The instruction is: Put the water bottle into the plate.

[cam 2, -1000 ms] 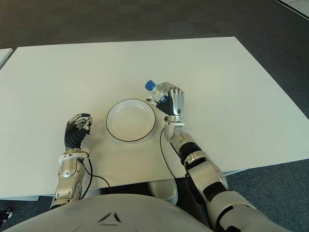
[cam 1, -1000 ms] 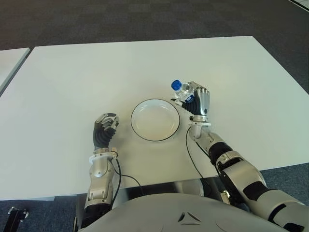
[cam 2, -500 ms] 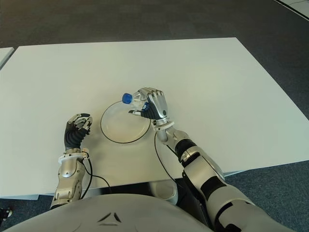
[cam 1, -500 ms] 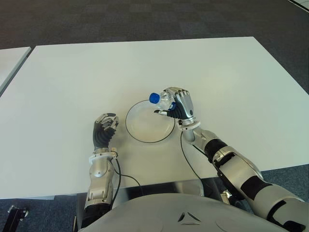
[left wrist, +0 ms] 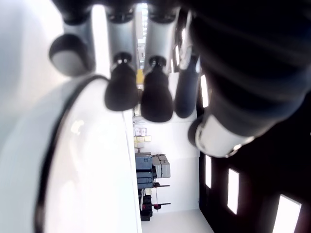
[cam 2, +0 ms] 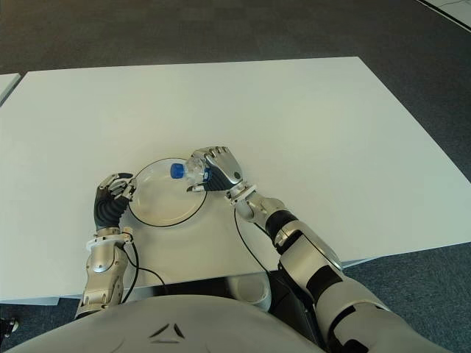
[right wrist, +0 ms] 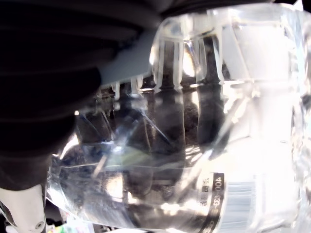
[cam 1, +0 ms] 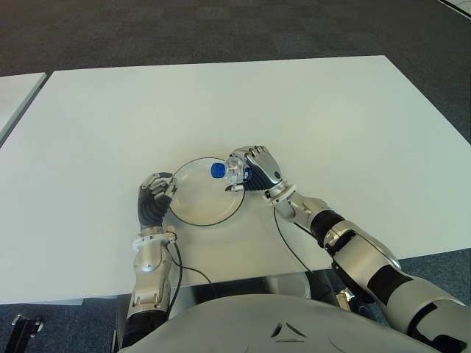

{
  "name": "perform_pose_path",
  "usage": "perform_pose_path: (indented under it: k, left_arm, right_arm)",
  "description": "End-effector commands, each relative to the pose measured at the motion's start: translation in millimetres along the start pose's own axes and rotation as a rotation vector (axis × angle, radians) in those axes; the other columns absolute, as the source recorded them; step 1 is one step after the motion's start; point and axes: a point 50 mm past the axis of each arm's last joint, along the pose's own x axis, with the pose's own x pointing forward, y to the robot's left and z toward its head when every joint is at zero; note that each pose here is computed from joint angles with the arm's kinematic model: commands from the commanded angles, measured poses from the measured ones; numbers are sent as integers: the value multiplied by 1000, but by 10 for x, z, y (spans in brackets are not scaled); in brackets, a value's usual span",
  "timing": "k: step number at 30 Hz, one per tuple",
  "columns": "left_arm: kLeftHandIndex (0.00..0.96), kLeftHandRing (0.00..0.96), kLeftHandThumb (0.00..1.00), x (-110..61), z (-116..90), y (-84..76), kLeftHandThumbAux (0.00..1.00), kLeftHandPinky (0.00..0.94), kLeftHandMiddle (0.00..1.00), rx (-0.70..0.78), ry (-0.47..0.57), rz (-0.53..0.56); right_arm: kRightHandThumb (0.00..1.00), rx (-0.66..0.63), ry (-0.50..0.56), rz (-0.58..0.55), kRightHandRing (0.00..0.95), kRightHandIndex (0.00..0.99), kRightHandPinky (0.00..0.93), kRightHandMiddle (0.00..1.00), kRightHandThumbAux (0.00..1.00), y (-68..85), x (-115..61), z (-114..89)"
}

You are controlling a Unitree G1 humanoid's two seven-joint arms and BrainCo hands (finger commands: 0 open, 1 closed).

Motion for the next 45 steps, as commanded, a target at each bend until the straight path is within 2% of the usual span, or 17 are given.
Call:
perform_pose_path:
  k: [1, 6, 15, 23, 35, 45]
  left_arm:
    - [434, 782, 700, -25, -41, -6, 718, 783, 771, 14, 19, -10]
    - [434, 785, 701, -24, -39, -1, 718, 789, 774, 19, 15, -13]
    - [434, 786, 701, -26, -39, 3, 718, 782, 773, 16, 3, -15]
    - [434, 779, 701, -28, -44, 6, 718, 774, 768, 12, 3, -13]
    - [434, 779, 700, -9, -42, 12, 718, 770, 769, 23, -4, -11]
    - [433, 778, 700, 2, -43, 8, 718, 777, 769, 16, 0, -7]
  right_arm:
    - [709, -71, -31, 160, 896, 439, 898, 904, 719, 145, -46, 37]
    - [710, -147, -48, 281, 904, 439, 909, 904, 718, 190, -40, 27]
    - [709, -202, -35, 465, 903, 440, 913, 907, 717, 239, -47, 7]
    - [708, -257, -36, 561, 886, 440, 889, 885, 717, 230, -40, 0]
    - [706, -276, -1, 587, 819, 437, 827, 809, 717, 214, -42, 17]
    - [707, -330, -12, 564, 851, 439, 884, 837, 717, 5, 152, 29]
